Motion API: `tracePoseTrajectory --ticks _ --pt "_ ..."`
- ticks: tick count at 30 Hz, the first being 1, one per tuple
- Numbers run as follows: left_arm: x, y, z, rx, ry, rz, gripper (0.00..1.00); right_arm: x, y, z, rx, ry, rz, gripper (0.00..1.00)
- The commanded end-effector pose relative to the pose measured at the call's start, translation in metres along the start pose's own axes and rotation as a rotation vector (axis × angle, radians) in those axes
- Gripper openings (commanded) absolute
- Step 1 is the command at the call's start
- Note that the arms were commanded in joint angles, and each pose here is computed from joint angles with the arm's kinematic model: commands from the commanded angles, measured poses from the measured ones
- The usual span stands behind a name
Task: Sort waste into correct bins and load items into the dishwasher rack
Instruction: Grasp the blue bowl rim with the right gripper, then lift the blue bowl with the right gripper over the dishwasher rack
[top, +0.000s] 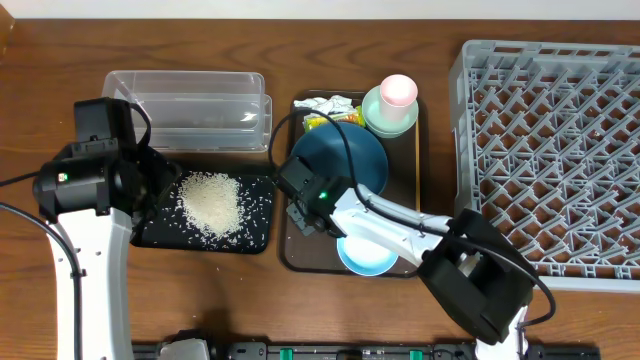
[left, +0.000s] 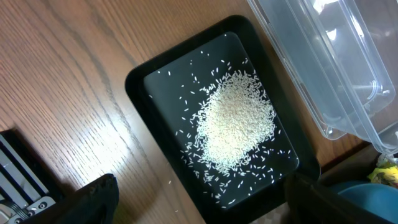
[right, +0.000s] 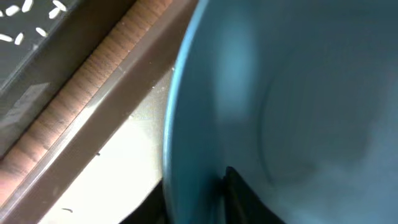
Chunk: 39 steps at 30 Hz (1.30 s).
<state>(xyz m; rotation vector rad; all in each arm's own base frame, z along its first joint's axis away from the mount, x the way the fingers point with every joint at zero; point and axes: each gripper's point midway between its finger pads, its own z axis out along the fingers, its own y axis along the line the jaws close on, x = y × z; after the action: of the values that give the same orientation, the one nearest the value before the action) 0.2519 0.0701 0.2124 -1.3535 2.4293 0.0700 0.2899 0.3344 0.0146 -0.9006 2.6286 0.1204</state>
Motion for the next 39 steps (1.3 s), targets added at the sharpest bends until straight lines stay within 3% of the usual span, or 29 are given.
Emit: tracePoseTrajectory --ticks 1,8,14,22,26,32,39 --pt "-0.004 0.0 -0.003 -0.001 -0.013 -0.014 0.88 -0.017 0.009 -0.012 -0.014 -0.03 -0.007 0.16" --pt "-0.004 0.0 -0.003 -0.001 -0.013 -0.014 0.88 -0.042 0.01 -0.039 -0.016 -0.042 0.031 0.01" --pt "-0.004 0.0 -0.003 -0.001 -0.013 -0.014 0.88 -0.072 -0.004 -0.081 -0.072 -0.039 0.119 0.01" --pt "-0.004 0.0 -0.003 -0.001 -0.013 -0.014 0.88 -0.116 -0.062 -0.171 -0.211 -0.1 0.279 0.01" --pt "-0.004 0.0 -0.003 -0.001 -0.013 -0.014 0.88 -0.129 -0.118 -0.218 -0.31 -0.19 0.39 0.01" --pt "-0.004 0.0 -0.003 -0.001 -0.013 -0.014 0.88 -0.102 -0.221 -0.263 -0.438 -0.28 0.58 0.01" --pt "-0.004 0.0 -0.003 -0.001 -0.013 -0.014 0.88 -0.033 -0.325 -0.303 -0.547 -0.394 0.787 0.01"
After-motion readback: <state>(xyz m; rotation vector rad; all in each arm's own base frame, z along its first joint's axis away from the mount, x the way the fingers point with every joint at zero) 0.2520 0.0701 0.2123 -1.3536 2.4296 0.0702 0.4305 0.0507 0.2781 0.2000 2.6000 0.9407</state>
